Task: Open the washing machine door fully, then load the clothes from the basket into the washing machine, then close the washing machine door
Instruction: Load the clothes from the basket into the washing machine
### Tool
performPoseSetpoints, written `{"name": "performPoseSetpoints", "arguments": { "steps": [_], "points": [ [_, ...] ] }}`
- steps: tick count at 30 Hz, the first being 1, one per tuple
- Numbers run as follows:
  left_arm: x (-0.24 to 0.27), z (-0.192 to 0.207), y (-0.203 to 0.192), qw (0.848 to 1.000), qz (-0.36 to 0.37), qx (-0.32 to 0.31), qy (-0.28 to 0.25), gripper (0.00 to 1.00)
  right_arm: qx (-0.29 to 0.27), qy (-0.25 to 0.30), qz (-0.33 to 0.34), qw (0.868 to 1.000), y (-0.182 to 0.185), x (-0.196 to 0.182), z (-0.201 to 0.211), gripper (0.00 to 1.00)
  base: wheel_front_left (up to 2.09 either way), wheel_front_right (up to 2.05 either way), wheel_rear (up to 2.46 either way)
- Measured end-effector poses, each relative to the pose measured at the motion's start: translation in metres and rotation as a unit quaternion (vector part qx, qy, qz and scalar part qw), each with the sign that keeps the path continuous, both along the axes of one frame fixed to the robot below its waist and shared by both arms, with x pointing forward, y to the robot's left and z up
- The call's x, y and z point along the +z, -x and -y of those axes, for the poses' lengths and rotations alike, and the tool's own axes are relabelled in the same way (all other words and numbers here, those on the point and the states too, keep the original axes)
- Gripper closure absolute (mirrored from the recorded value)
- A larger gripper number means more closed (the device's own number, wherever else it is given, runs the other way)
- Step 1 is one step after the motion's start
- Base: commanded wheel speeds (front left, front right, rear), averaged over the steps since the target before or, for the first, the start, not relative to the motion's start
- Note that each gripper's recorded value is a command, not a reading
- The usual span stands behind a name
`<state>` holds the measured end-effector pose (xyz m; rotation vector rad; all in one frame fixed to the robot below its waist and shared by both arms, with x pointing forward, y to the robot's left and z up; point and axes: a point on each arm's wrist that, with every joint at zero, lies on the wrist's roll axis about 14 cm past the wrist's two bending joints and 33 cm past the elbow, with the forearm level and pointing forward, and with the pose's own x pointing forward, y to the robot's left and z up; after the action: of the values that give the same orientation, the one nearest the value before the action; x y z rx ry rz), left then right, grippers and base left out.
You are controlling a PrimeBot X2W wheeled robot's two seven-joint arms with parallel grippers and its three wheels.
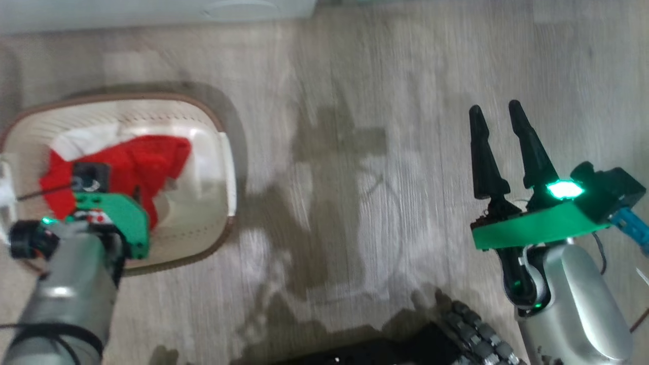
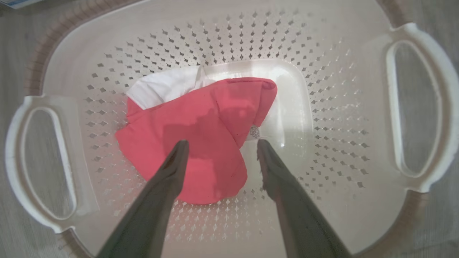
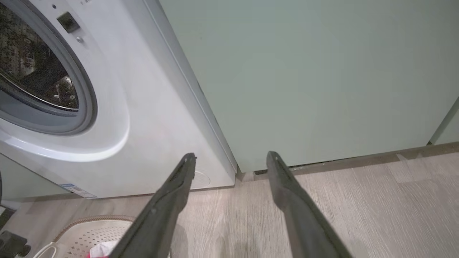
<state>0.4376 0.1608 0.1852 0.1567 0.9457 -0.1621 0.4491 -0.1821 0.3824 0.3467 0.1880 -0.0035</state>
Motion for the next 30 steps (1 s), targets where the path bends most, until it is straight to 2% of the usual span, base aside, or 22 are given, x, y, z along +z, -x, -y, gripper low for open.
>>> {"name": "performPoseSetpoints", "arguments": {
  "steps": [9, 20, 30],
  "points": [
    [-0.058, -0.004, -0.021, 0.997, -0.065, -0.041, -0.031, 0.0, -0.024, -0.016, -0.043, 0.999, -0.003, -0.039, 0.013, 0.0, 0.0, 0.0, 0.0],
    [-0.126, -0.003, -0.016, 0.98, -0.173, -0.075, -0.063, 0.0, -0.058, -0.038, -0.081, 0.994, 0.002, -0.068, 0.031, 0.0, 0.0, 0.0, 0.0],
    [-0.16, -0.016, -0.018, 0.966, -0.201, -0.109, -0.123, 0.0, -0.073, -0.034, -0.102, 0.992, 0.009, -0.082, 0.039, 0.0, 0.0, 0.0, 0.0]
  ]
}}
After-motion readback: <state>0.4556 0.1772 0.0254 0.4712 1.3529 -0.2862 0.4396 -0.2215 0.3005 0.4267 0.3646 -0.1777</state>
